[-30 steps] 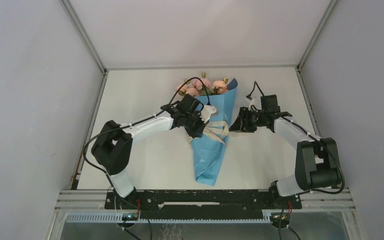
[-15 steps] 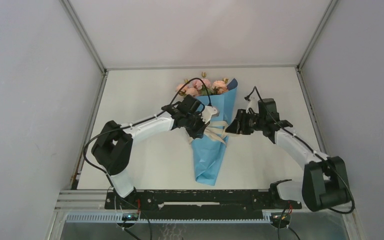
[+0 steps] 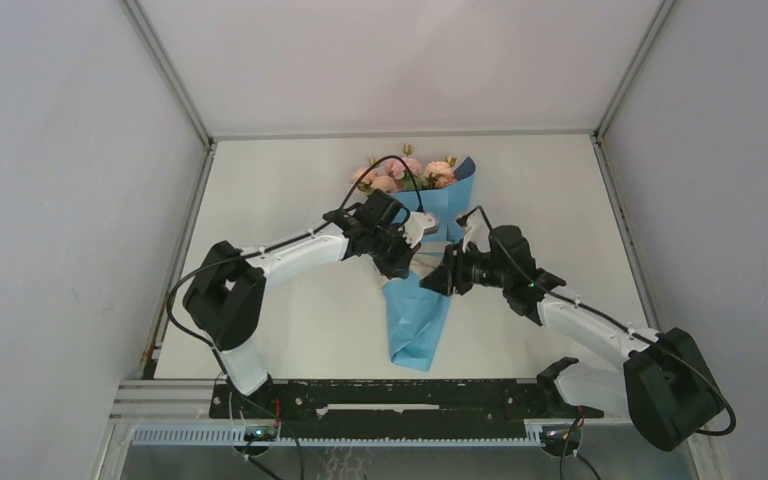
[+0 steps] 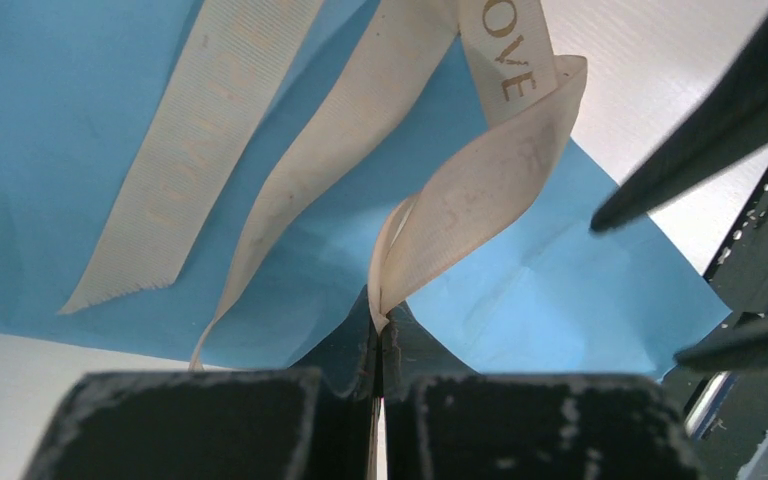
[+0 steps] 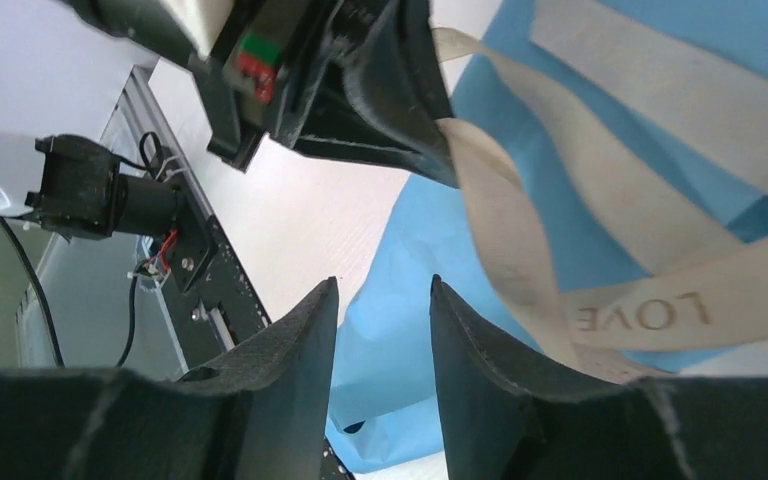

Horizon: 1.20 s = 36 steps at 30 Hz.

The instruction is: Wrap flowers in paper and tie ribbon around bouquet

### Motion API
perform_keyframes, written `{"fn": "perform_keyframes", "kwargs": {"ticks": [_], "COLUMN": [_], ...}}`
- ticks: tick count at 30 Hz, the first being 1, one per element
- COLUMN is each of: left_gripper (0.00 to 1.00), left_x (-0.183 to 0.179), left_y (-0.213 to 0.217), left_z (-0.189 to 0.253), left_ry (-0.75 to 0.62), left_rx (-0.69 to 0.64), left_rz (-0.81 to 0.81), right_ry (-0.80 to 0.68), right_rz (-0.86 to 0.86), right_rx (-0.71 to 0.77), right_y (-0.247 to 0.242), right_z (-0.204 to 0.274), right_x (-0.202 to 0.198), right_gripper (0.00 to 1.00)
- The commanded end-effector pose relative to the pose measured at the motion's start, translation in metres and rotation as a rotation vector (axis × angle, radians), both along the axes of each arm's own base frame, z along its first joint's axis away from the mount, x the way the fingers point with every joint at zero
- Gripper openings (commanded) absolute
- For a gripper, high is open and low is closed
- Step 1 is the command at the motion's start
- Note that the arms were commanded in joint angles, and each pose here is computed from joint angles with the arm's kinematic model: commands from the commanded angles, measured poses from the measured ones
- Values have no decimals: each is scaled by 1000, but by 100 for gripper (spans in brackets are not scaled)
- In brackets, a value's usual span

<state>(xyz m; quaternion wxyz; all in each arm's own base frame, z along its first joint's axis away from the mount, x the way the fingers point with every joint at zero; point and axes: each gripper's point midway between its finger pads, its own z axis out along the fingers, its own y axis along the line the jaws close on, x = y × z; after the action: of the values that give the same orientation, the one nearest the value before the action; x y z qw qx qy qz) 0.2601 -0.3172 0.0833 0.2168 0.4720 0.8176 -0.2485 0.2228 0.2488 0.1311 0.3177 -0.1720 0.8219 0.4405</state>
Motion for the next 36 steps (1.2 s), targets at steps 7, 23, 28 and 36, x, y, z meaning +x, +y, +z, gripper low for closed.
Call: {"fn": "perform_keyframes", "kwargs": {"ticks": [7, 23, 28, 36], "left_gripper": [0, 0, 0, 0], "left_x": [-1, 9, 12, 18], "left_y": [-18, -20, -19, -15], "left_z": [28, 22, 17, 10], "left_ry": [21, 56, 66, 67], "left_rx": [-92, -86, -79, -68], "left_rz": [-9, -7, 0, 16], "right_ry": [-139, -177, -152, -122], "right_rz": [-92, -147, -118, -87], "right_rx": [74, -54, -86, -127], "right_y": [18, -5, -1, 6], "right_z": [2, -30, -42, -62], "right_x": [27, 60, 61, 55], "right_gripper": [47, 49, 51, 50]}}
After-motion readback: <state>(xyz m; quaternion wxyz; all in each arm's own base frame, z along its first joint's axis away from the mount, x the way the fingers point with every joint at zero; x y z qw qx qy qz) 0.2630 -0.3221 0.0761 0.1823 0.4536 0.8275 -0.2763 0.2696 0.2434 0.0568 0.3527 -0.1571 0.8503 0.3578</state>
